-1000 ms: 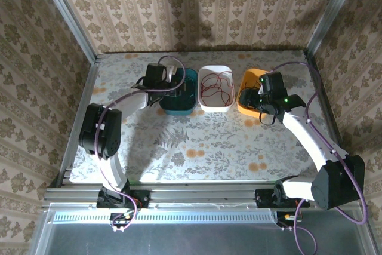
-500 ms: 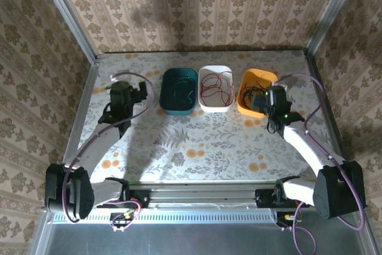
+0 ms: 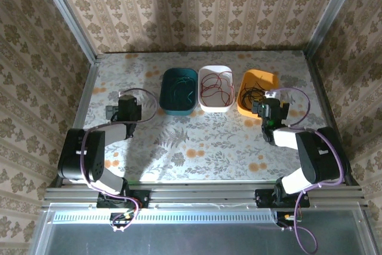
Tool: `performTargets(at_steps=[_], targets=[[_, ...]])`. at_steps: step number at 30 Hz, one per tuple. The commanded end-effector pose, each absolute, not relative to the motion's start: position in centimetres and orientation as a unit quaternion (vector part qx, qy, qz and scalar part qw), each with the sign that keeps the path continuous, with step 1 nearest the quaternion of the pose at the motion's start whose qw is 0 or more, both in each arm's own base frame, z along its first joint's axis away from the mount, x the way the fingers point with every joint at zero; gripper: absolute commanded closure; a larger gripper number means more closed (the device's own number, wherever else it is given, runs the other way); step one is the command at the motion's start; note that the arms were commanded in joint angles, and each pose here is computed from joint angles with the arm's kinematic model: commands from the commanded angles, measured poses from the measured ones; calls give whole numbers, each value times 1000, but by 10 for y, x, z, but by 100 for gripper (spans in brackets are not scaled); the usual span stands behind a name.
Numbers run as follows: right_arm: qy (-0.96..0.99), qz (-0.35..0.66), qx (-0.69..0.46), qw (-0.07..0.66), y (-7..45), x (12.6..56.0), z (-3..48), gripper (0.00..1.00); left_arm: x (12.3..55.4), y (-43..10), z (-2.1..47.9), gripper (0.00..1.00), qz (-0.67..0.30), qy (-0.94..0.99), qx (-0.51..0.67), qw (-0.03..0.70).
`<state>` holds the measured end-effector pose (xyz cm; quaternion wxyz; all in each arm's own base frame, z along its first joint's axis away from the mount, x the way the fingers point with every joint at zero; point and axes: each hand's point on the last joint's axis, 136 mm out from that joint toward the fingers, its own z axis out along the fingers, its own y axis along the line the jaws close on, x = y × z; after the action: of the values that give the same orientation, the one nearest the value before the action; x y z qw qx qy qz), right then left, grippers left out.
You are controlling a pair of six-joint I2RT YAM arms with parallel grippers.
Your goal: Untangle the cables
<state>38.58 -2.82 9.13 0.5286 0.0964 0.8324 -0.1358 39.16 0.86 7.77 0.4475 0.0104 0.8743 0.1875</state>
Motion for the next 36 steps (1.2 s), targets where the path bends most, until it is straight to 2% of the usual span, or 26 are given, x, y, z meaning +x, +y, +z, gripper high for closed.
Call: performTargets(at_steps=[1, 4, 9, 10, 13, 36], targets=[[808, -90, 71, 578, -19, 394, 111, 0, 421, -7, 107, 0, 176, 834, 51, 521], [811, -58, 62, 579, -17, 397, 99, 0, 413, 12, 104, 0, 142, 838, 0, 527], [812, -53, 61, 578, -18, 397, 99, 0, 391, 14, 106, 0, 91, 782, -3, 616], [815, -53, 62, 574, -18, 397, 98, 0, 389, 13, 99, 0, 79, 803, -7, 591], [813, -54, 61, 576, -17, 397, 100, 0, 396, 14, 98, 0, 84, 810, -7, 581], [819, -37, 58, 570, -18, 400, 97, 0, 397, 15, 100, 0, 88, 805, -5, 587]])
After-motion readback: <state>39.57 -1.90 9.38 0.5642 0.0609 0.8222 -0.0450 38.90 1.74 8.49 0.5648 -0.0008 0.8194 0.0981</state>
